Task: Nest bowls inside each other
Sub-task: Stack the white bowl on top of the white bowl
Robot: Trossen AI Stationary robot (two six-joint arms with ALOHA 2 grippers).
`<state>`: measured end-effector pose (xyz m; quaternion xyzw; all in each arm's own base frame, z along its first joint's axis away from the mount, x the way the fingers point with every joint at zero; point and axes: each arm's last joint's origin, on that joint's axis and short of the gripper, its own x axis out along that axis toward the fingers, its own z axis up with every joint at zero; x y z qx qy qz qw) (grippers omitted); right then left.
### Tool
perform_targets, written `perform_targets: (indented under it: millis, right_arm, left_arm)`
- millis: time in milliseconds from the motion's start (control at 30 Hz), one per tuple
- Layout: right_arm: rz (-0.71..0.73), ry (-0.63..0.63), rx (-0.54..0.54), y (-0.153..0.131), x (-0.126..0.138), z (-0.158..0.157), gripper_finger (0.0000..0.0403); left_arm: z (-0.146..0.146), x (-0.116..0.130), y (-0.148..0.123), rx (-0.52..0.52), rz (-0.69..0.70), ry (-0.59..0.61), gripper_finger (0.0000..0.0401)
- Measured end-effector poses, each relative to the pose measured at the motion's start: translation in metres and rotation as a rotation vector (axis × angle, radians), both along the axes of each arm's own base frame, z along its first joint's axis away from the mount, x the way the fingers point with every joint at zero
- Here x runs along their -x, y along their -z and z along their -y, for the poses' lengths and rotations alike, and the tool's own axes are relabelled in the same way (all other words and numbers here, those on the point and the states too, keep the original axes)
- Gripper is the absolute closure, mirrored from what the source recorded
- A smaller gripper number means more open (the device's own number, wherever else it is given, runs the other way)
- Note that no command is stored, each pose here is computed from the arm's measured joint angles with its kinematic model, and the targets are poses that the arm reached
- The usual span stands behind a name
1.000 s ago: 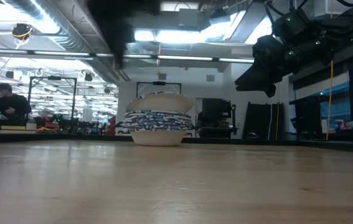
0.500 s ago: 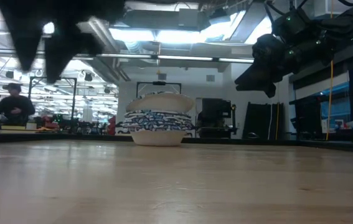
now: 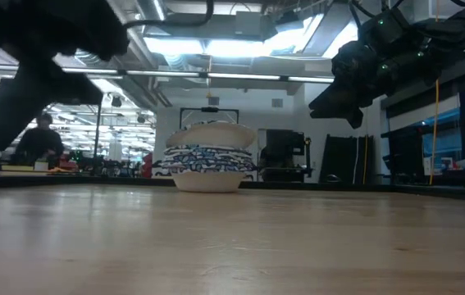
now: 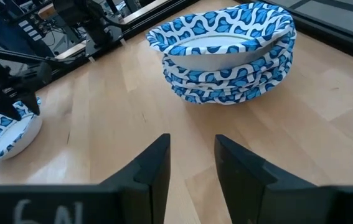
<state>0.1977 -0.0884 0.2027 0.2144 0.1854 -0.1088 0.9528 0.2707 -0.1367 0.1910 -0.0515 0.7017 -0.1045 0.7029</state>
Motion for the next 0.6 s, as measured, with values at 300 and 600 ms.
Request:
perform_targets:
  millis: [300, 600]
  right_arm:
    - [0.0, 0.0, 0.0, 0.0, 0.0, 0.0, 0.0277]
    - [-0.001, -0.001, 0.006, 0.0, 0.0, 0.0, 0.0277]
  left_arm:
    - [0.0, 0.005, 0.015, 0.004, -0.028, -0.028, 0.023]
    - [-0.006, 0.002, 0.014, 0.014, -0.023, -0.05, 0.0313]
